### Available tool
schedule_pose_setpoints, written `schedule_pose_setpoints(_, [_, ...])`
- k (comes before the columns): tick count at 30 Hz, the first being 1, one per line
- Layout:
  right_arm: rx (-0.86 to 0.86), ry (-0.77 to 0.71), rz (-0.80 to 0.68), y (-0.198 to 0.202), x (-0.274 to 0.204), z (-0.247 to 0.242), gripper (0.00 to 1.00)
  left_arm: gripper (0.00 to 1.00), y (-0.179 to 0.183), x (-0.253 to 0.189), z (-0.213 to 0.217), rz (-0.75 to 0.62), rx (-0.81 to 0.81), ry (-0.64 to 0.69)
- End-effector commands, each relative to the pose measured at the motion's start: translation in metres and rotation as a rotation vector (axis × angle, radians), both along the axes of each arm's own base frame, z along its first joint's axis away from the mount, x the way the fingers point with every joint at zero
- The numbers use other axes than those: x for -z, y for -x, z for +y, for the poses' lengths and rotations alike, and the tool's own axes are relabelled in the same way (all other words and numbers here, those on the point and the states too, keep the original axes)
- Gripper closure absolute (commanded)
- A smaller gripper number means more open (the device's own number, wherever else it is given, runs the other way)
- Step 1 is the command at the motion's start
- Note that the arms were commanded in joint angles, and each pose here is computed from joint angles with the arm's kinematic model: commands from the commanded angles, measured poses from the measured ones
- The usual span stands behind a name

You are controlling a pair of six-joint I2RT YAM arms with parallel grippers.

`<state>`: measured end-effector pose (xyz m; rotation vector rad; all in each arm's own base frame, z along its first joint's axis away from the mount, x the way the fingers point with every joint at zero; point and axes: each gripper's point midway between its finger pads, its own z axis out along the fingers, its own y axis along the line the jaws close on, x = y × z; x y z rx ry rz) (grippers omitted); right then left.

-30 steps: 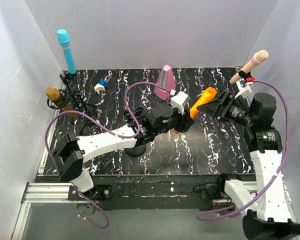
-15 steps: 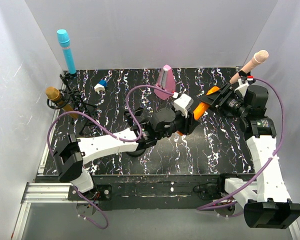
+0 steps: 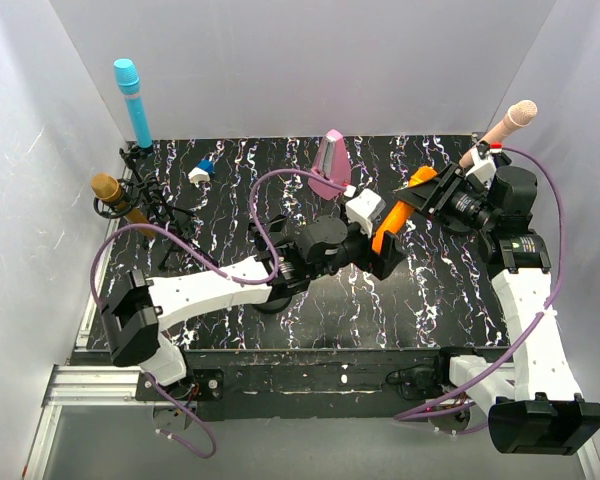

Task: Attach the microphones to the stand

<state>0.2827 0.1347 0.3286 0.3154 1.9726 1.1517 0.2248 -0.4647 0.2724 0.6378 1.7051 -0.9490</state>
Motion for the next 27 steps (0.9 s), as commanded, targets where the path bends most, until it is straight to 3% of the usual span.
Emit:
schedule_pose_setpoints(1, [-0.098,0.082,-0.229,0.0,-0.036,0.005,0.99,0.1,0.033,-0.047,0.027,-0.037,0.115,0.029])
schedule_pose_setpoints(2, [-0.124,0.095,-0.261,0.002,-0.04,0.007,0.99,0.02,0.038,-0.051,0.032,-0.04,0.133,0.023])
schedule_pose_setpoints(5, [-0.237,0.136,-0.355,0.012,-0.048,0.015,0.99,0.02,0.058,-0.063,0.049,-0.025,0.216,-0.027])
schedule_pose_setpoints(10, [-0.577,0.156,-0.576,0.048,-0.058,0.038,0.99,0.02,0.077,-0.086,0.077,-0.001,0.265,-0.104])
schedule_pose_setpoints(14, [-0.73,0.138,-0.647,0.061,-0.059,0.047,0.99,0.02,0.072,-0.104,0.109,-0.009,0.205,-0.19])
schedule_pose_setpoints(19, [-0.855,0.187,-0.725,0.074,-0.053,0.063,0.99,0.02,0.042,-0.124,0.169,-0.109,-0.005,-0.33])
schedule_pose_setpoints(23, [-0.962,0.221,-0.803,0.082,-0.045,0.076,0.99,0.02,0.038,-0.12,0.212,-0.195,-0.06,-0.425])
schedule_pose_setpoints(27, [-1.036,0.26,-0.895,0.083,-0.042,0.088,0.99,0.02,0.051,-0.125,0.252,-0.337,-0.08,-0.391])
